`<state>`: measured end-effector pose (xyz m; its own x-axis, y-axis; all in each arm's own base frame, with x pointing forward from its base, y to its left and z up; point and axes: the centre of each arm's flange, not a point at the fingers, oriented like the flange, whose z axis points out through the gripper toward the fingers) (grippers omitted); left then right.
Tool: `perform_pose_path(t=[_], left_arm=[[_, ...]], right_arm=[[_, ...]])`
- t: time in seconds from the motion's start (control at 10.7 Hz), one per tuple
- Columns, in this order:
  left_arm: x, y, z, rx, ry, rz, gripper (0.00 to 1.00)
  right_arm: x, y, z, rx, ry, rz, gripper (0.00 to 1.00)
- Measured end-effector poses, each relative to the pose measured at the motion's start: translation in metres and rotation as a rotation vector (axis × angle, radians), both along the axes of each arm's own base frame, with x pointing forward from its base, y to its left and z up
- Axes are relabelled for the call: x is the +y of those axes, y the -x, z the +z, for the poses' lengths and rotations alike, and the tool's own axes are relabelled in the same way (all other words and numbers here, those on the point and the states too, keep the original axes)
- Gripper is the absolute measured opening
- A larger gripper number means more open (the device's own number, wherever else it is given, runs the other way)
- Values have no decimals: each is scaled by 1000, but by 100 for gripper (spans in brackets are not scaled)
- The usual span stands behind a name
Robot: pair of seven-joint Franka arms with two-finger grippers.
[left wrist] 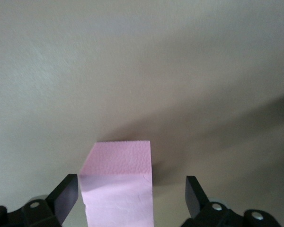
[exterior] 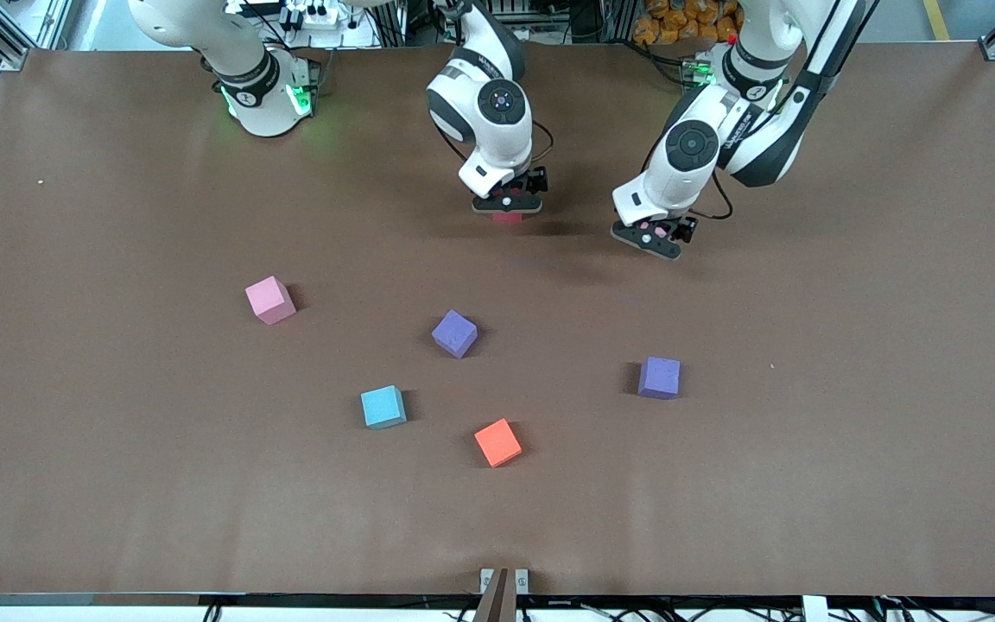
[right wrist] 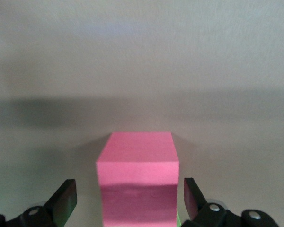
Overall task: Arrange blocks into number 1
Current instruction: 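Set red cube beside green with the right gripper while the left gripper grasps pink, then grasp the cyan cube with the right gripper while the left gripper carries pink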
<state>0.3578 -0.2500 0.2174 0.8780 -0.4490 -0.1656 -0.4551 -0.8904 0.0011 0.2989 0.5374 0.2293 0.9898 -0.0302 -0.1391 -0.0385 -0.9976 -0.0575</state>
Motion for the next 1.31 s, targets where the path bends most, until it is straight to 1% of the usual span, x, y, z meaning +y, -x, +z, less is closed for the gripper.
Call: perform_pose_path(t=[0.28,0.47,0.56,0.75,0.84,1.03,1.13,1.22,1.31], left_arm=[[7,10,-9,7,-6,-2,100],[12,14,-13,9,-8,0,100],[13,14,-14,11,-9,2,100],[14,13,-14,6,-5,4,72],[13,11,-12,0,-3,6,61],[11,0,-4,-28,15,18,59],[7,-9,4,-51,27,40,55],[-1,-21,15,-81,43,84,55],[-15,-31,29,-114,62,135,55]], right_arm=[[-36,-56,62,3,-37,-89,100],[-77,-100,99,4,-59,-96,100],[-103,-124,109,3,-66,-116,100],[-151,-172,114,-10,-75,-209,100],[-173,-194,116,-17,-78,-266,100],[-210,-246,116,-37,-84,-415,100],[-220,-269,114,-45,-83,-504,100],[-222,-288,109,-49,-78,-587,100],[-219,-300,100,-47,-71,-656,100]])
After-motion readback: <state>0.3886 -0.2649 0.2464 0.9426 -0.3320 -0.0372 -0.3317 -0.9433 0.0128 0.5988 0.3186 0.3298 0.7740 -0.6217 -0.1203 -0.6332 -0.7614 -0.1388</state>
